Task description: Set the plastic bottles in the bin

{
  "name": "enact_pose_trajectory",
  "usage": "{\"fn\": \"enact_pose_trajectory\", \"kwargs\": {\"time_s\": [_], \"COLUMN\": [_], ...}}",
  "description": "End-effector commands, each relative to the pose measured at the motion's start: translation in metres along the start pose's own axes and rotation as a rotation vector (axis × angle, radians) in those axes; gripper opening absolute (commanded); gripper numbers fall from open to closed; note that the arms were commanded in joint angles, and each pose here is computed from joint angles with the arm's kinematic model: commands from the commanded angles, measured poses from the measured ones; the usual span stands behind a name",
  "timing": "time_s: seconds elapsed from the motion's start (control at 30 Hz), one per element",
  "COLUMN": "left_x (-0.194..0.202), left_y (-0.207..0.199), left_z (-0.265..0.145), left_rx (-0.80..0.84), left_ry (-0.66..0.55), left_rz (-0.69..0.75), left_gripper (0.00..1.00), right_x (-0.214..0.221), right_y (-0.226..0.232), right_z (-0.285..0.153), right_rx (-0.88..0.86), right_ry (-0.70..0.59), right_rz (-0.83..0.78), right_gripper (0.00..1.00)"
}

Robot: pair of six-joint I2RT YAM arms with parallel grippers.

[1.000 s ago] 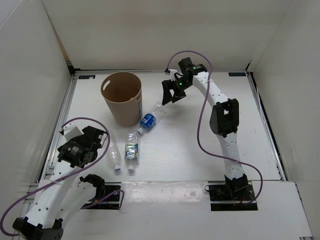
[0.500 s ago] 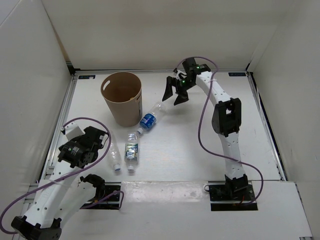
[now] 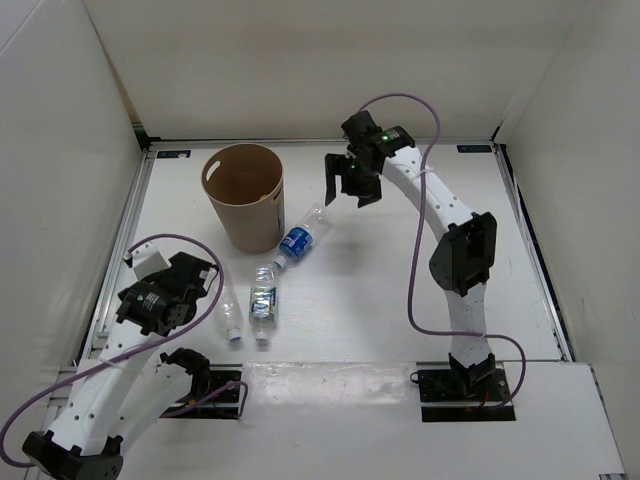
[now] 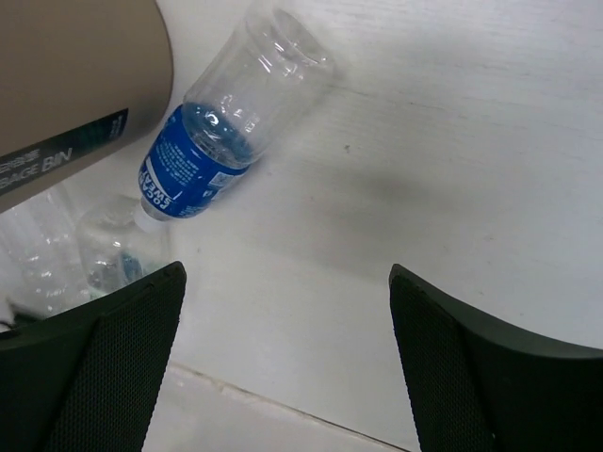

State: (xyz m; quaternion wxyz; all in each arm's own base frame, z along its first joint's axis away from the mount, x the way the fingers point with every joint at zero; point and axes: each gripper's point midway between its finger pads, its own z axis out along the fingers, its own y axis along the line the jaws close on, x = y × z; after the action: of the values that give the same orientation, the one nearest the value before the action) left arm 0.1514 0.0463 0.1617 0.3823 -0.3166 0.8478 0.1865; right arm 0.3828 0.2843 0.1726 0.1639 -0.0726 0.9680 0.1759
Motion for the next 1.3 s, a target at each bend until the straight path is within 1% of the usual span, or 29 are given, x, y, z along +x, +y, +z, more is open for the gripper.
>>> {"fn": "enact_pose_trajectory", "kwargs": {"time_s": [0.0, 0.1, 0.13, 0.17, 0.23, 0.27, 0.3, 0.33, 0.37, 0.43, 0.5, 0.57, 0.63, 0.7, 0.73, 0.83, 1.27], "left_x": [-0.004, -0.004, -0.004, -0.004, -0.004, -0.005, -0.005, -0.004, -0.004, -0.002, -0.002, -0.001, 0.001, 0.002, 0.002, 0.003, 0.004], "left_y": [-0.002, 0.000, 0.001, 0.000, 0.001, 0.000, 0.000, -0.001, -0.003, -0.002, -0.001, -0.003, -0.007, -0.008, -0.008, -0.009, -0.010], "left_z": [-0.002, -0.001, -0.001, -0.001, -0.002, -0.002, -0.003, -0.002, -0.002, -0.002, -0.004, -0.006, -0.006, -0.005, -0.005, -0.005, -0.007], "left_rx": [0.017, 0.012, 0.008, 0.010, 0.011, 0.015, 0.019, 0.024, 0.030, 0.024, 0.024, 0.028, 0.035, 0.033, 0.029, 0.009, 0.012], "left_ry": [-0.017, -0.022, -0.022, -0.022, -0.022, -0.023, -0.022, -0.023, -0.018, -0.012, -0.005, 0.007, 0.015, 0.018, 0.020, 0.038, 0.045], "left_rz": [0.001, -0.007, -0.006, -0.006, -0.003, -0.009, -0.012, -0.008, -0.004, 0.012, 0.011, 0.014, 0.039, 0.049, 0.053, 0.083, 0.086], "left_gripper": [1.00, 1.00, 1.00, 1.00, 1.00, 1.00, 1.00, 1.00, 1.00, 1.00, 1.00, 1.00, 1.00, 1.00, 1.00, 1.00, 1.00], "right_x": [-0.012, -0.009, -0.016, -0.016, -0.020, -0.021, -0.018, -0.022, -0.020, -0.024, -0.030, -0.033, -0.029, -0.023, -0.011, -0.003, 0.018], "right_y": [-0.010, 0.003, 0.002, 0.014, 0.041, 0.047, 0.057, 0.061, 0.062, 0.062, 0.058, 0.060, 0.063, 0.060, 0.050, 0.051, 0.045], "right_z": [-0.032, -0.028, -0.026, -0.026, -0.019, -0.018, -0.010, -0.011, -0.007, 0.001, 0.005, 0.010, 0.016, 0.022, 0.035, 0.048, 0.105], "right_rx": [0.207, 0.211, 0.195, 0.127, -0.080, -0.127, -0.198, -0.258, -0.273, -0.278, -0.244, -0.265, -0.289, -0.270, -0.240, -0.279, -0.245], "right_ry": [-0.151, -0.159, -0.167, -0.147, -0.075, -0.061, -0.010, 0.014, 0.036, 0.053, 0.037, 0.052, 0.093, 0.127, 0.167, 0.230, 0.325], "right_rz": [0.043, 0.063, 0.089, 0.106, 0.120, 0.130, 0.154, 0.204, 0.233, 0.310, 0.357, 0.386, 0.420, 0.479, 0.508, 0.551, 0.541], "right_gripper": [0.90, 0.90, 0.90, 0.90, 0.83, 0.83, 0.83, 0.84, 0.90, 0.90, 0.90, 0.90, 0.90, 0.90, 0.90, 0.90, 0.90]}}
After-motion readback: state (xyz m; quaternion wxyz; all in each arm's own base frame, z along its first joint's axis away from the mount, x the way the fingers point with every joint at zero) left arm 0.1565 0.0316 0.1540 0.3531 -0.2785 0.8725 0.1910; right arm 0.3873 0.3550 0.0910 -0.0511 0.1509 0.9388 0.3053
